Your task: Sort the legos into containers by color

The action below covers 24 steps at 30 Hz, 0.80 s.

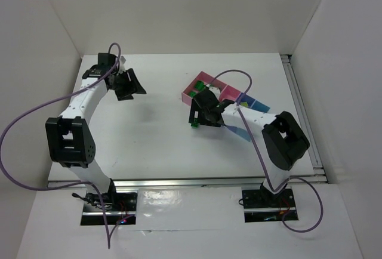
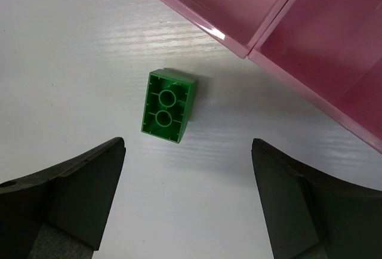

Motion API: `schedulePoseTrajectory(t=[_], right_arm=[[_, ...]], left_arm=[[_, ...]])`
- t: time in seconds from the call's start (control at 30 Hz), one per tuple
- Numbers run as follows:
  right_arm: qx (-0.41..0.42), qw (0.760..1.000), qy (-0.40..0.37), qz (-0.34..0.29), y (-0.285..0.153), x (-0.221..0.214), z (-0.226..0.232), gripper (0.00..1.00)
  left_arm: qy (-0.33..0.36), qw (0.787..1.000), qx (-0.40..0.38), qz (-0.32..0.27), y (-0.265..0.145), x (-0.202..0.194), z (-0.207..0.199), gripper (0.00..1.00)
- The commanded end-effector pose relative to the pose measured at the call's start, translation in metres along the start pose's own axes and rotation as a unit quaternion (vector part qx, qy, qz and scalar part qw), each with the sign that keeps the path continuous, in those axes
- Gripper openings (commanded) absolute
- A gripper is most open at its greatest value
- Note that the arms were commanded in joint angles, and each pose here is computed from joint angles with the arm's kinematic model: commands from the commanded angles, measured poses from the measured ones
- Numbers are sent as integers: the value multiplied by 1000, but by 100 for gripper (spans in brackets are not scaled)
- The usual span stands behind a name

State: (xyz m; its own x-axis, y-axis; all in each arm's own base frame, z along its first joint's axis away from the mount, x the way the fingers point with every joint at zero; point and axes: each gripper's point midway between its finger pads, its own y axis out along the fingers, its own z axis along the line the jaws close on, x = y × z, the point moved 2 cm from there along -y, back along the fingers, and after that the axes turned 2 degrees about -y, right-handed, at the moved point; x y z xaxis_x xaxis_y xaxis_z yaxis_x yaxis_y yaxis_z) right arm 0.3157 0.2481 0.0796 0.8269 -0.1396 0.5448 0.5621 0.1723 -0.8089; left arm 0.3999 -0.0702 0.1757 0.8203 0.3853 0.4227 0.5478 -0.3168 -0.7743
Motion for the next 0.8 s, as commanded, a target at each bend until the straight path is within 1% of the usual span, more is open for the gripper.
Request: schedulePoseTrajectory(t=[0.0,0.07,0.1,0.23,0.37,0.47,0.5,0.53,0.57,0.77], right_arm=[[31,998,37,-45,2,26,22,94],[16,999,33,-35,13,22,19,94],[17,999,34,-37,14,26,24,94],[4,999,15,-49,23,27,30,89],[-24,999,-3,-36,41,20,31,78],[-19,999,-23,-42,41,22,41,72],[-19,999,-27,-42,41,22,41,67],[-19,998,-33,-42,41,26,44,65],[-19,998,-33,-43,38,29,46,64],[-39,997,-56,-42,39,29,45,64]], left_arm=[[11,999,-8,-32,-26,12,4,66],[9,999,-12,-37,-31,14,5,65],[10,999,-13,-38,-33,12,4,65],[11,999,-10,-40,-35,12,8,65],[7,999,-7,-30,-31,5,12,65],[7,999,-16,-26,-30,3,11,65],[5,999,-18,-31,-29,5,9,65],[4,999,-18,-31,-29,5,9,65],[4,999,-18,-31,-29,5,9,65],[0,999,-27,-26,-26,2,9,65]])
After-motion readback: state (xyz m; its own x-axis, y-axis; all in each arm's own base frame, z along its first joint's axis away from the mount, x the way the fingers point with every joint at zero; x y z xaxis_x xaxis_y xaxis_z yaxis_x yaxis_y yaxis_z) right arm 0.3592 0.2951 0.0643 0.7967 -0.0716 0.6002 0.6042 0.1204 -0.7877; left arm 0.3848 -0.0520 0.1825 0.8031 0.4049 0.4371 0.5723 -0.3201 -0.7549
